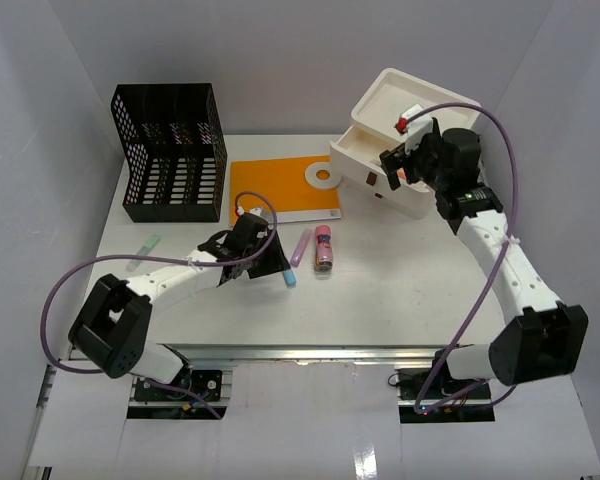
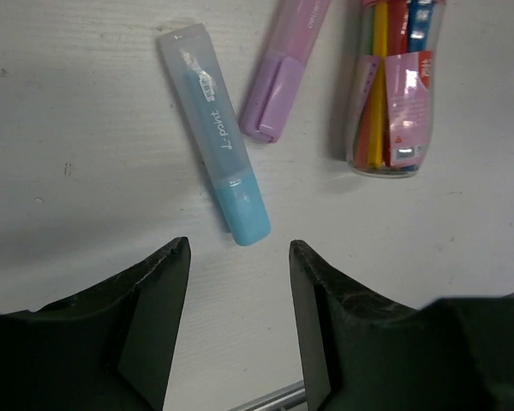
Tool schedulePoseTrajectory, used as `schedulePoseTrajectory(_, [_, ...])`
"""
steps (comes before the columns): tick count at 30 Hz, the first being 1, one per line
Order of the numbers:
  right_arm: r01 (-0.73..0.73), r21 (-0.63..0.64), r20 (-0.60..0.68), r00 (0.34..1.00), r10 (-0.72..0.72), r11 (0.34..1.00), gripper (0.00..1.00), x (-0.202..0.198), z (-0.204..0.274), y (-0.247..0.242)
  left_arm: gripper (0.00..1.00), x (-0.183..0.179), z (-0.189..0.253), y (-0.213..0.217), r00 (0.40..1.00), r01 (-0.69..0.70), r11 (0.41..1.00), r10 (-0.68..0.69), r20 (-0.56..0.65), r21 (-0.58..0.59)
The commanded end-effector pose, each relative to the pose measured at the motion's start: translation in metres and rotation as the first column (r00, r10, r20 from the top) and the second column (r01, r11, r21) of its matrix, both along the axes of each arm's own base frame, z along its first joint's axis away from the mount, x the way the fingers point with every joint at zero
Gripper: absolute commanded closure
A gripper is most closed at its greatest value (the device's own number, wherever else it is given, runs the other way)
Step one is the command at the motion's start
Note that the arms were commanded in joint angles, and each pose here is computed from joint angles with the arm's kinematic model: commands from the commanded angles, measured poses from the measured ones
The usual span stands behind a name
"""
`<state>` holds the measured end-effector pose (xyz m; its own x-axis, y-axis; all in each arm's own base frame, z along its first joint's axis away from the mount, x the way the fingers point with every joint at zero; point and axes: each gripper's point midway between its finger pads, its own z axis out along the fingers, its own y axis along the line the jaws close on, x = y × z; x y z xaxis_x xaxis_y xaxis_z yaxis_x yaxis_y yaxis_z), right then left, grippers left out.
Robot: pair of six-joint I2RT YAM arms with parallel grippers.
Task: Organize the desk
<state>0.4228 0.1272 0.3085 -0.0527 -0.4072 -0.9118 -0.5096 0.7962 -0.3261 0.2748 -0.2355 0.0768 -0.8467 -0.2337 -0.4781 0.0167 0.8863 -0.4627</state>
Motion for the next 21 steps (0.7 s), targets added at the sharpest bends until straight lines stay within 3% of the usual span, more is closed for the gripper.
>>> schedulePoseTrajectory(1, [-0.296,0.064,0.119,0.950,0.287,0.953,0.10,-0.080,0.046,0.032,0.41,0.010,-0.013,0.005,0.996,-0.037,0.995,0.043,-0.072,0.091])
schedulePoseTrajectory(4, [-0.405,0.120,0.078,0.914,0.398,0.906,0.10,-0.120,0.017,0.044,0.41,0.014,-0.022,0.000,0.992,-0.034,0.992,0.048,-0.114,0.125])
schedulePoseTrajectory(8, [-0.428,0.139,0.045,0.904,0.426,0.893,0.10,-0.146,-0.028,0.043,0.41,0.020,-0.030,-0.005,0.988,-0.025,0.980,0.054,-0.145,0.197])
schedulePoseTrajectory(15, [-0.422,0.169,0.021,0.905,0.425,0.891,0.10,-0.159,-0.065,0.030,0.40,0.019,-0.053,-0.007,0.973,0.000,0.929,0.086,-0.213,0.371])
schedulePoseTrajectory(21, [-0.435,0.191,0.039,0.899,0.436,0.880,0.10,-0.164,-0.062,0.027,0.46,0.013,-0.070,0.003,0.965,0.013,0.875,0.116,-0.235,0.483])
